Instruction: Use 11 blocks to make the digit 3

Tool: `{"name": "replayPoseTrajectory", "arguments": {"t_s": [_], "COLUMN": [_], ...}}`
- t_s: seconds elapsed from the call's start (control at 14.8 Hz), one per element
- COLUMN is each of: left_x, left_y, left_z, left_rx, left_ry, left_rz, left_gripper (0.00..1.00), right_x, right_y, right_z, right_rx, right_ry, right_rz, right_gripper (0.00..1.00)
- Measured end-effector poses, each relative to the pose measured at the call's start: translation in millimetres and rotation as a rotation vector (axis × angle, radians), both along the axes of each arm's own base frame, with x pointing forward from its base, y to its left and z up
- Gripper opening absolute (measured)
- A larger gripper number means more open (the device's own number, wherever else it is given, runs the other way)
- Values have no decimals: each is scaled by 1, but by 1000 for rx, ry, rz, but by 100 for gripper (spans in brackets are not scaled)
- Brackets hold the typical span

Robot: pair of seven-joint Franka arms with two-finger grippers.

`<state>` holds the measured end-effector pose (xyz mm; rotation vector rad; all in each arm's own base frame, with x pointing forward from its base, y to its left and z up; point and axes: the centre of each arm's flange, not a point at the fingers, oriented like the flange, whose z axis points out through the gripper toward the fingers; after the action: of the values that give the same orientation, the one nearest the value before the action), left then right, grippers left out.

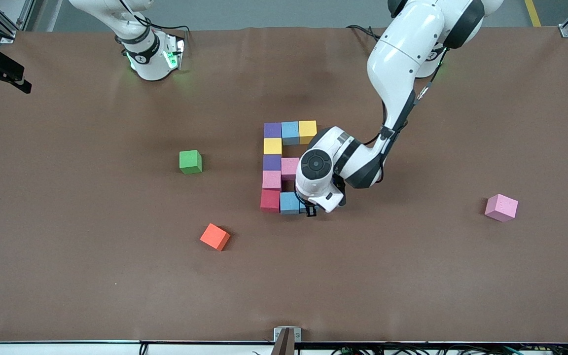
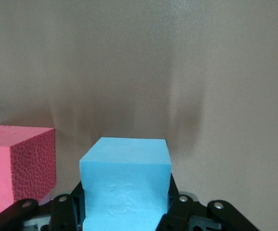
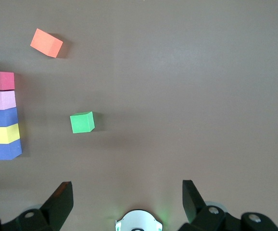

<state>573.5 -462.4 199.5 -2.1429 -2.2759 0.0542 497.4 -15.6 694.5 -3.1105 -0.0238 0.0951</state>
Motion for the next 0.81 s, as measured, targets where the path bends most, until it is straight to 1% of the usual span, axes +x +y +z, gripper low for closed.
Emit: {"name": "replayPoseTrajectory", "arguments": {"t_s": [0.27, 0.34, 0.54, 0.61, 0.81], "left_x": [0, 0, 1, 2, 8], "left_y": [0, 0, -1, -2, -3], "left_z": [0, 0, 1, 3, 16], "left_rx": [-1, -1, -6, -8, -21], "left_ry": [-1, -1, -6, -10, -29], "left_rz": [-32, -47, -69, -69, -67], "left_gripper": [61, 68, 94, 100, 100], "right_x": [0, 0, 0, 0, 0], "right_y": [0, 0, 0, 0, 0], "right_z": [0, 0, 0, 0, 0], "right_rx": [0, 0, 0, 0, 0], "right_ry": [0, 0, 0, 0, 0], "right_rz": [0, 0, 0, 0, 0], "right_gripper": [100, 100, 100, 100, 100]}}
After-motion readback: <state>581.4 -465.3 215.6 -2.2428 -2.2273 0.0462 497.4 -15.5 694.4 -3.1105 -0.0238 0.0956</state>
